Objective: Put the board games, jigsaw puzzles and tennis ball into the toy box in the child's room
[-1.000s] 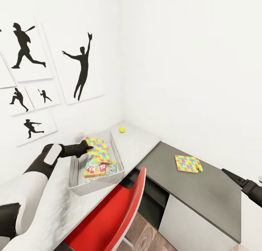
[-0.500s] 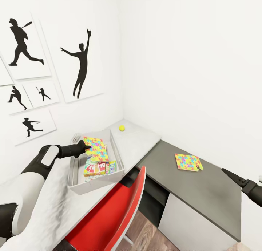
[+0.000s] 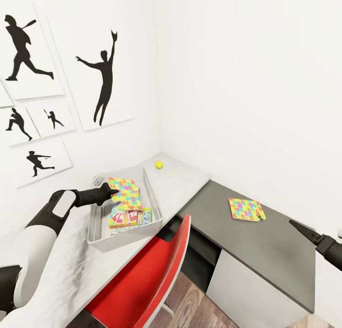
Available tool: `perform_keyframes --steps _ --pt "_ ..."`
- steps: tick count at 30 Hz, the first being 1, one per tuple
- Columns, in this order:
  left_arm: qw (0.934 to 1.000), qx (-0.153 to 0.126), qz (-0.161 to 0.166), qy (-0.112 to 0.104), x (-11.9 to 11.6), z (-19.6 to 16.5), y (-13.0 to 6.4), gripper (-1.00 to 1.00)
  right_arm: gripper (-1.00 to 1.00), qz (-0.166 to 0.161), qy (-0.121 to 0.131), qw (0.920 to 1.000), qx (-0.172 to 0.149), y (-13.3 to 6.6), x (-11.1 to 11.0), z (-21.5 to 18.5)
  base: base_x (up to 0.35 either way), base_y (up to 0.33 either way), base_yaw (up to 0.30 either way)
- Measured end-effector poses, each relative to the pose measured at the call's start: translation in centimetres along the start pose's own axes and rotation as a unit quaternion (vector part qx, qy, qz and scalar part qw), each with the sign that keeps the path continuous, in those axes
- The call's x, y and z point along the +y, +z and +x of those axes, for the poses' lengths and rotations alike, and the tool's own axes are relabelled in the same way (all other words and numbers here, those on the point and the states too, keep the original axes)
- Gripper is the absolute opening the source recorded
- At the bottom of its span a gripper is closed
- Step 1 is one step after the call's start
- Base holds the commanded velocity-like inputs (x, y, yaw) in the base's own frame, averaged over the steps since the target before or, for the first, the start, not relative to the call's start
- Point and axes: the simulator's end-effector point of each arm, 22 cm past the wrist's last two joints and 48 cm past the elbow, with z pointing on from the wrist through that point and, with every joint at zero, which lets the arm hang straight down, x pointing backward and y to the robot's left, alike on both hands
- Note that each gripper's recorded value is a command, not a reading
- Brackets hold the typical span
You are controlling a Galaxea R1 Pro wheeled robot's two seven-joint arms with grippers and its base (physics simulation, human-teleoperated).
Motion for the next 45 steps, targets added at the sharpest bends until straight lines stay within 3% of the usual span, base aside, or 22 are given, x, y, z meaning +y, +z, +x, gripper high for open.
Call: perform_keyframes --steps 17,18,24,28,32,36,38,39,42,43,45 --pt "0.9999 -0.008 -0.009 0.008 0.6 -0.5 -0.2 -1.0 1.0 -0.019 0.0 0.9998 -0.004 0.1 0.8 0.1 0.0 0.0 0.0" --pt "0.9999 -0.008 -0.008 0.008 0.6 -0.5 -0.2 1.0 1.0 -0.019 0.0 0.9998 -0.003 0.1 0.8 0.1 0.0 0.0 0.0" --pt "0.9998 -0.009 -0.012 0.01 0.9 -0.6 -0.4 1.0 1.0 -0.019 0.0 0.9998 -0.003 0.1 0.8 0.1 0.0 0.0 0.0" --pt "0.9984 -0.005 -0.046 0.034 2.7 -0.9 -1.0 1.0 1.0 -0.019 0.001 0.9998 -0.003 0.1 0.8 0.2 0.0 0.0 0.0" --pt "0.9974 -0.006 -0.059 0.041 3.7 -1.4 -1.7 1.0 1.0 -0.019 0.001 0.9998 -0.003 0.1 0.8 0.2 0.0 0.0 0.0" --pt "0.9945 -0.025 -0.091 0.046 6.6 -4.2 -5.0 1.0 1.0 -0.019 0.0 0.9998 -0.003 0.1 0.8 0.1 0.0 0.0 0.0" --pt "0.9928 -0.043 -0.1 0.051 8.2 -6.6 -8.1 1.0 1.0 -0.019 -0.001 0.9998 -0.002 0.0 0.8 0.1 0.0 0.0 0.0" --pt "0.9932 -0.049 -0.091 0.053 8.3 -7.5 -9.3 1.0 1.0 -0.019 -0.001 0.9998 -0.002 0.0 0.8 0.0 0.0 0.0 0.0" --pt "0.9964 -0.056 0.011 0.063 5.2 -9.0 -12.6 1.0 1.0 -0.018 0.0 0.9998 -0.002 0.0 0.8 0.0 0.0 0.0 0.0" --pt "0.9946 -0.049 0.066 0.065 3.6 -8.3 -13.3 1.0 1.0 -0.018 0.001 0.9998 -0.002 0.0 0.8 0.0 0.0 0.0 -0.013" --pt "0.9901 -0.034 0.12 0.065 2.4 -6.6 -14.1 1.0 1.0 -0.02 0.001 0.9998 -0.004 0.0 0.9 0.0 0.0 0.0 -0.047"
